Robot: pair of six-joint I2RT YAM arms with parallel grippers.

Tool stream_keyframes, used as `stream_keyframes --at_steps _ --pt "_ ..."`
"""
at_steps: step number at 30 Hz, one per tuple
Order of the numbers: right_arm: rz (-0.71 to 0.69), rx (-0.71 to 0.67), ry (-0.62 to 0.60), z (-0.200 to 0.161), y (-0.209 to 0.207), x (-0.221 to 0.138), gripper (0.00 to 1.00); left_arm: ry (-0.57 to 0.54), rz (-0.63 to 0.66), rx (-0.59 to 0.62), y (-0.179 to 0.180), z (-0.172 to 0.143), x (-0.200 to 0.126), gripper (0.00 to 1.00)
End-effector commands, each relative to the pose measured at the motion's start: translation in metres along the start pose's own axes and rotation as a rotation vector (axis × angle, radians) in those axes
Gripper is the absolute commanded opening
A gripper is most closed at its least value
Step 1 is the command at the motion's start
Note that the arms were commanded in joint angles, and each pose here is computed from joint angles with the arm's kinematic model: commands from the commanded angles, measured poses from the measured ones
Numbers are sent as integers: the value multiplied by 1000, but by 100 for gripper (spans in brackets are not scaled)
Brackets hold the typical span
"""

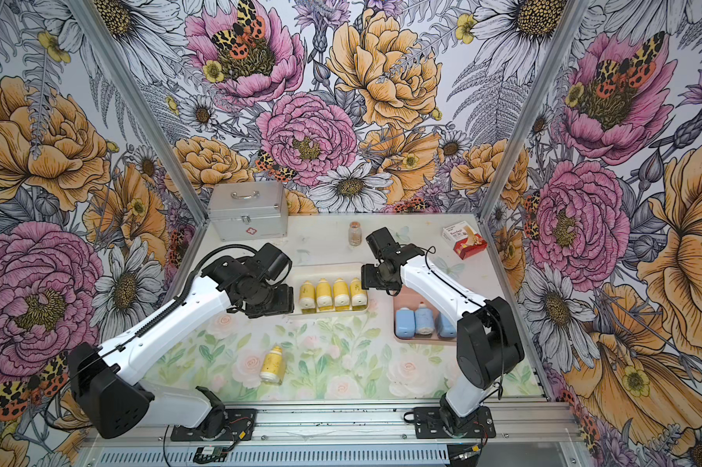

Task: Place the pencil sharpeners by color into the storage box
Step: Pick up the pencil sharpener from the center of the board.

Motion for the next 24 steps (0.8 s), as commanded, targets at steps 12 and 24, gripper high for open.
stream_keyframes --at_steps 12,24 --pt "33 -40 -19 7 14 -3 69 44 105 -10 36 -72 17 71" --pt "40 -57 -16 7 21 -1 70 81 124 2 37 -86 26 73"
Point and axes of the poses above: each gripper's point midway between its finger pads, its own x axis out along the fingers, its own y axis along the line the jaws close on, z = x × y, the point moved 1 cm from there along -x, back along the fingers, and after that the axes turned 5 degrees about -x, right-handed, at the moved point
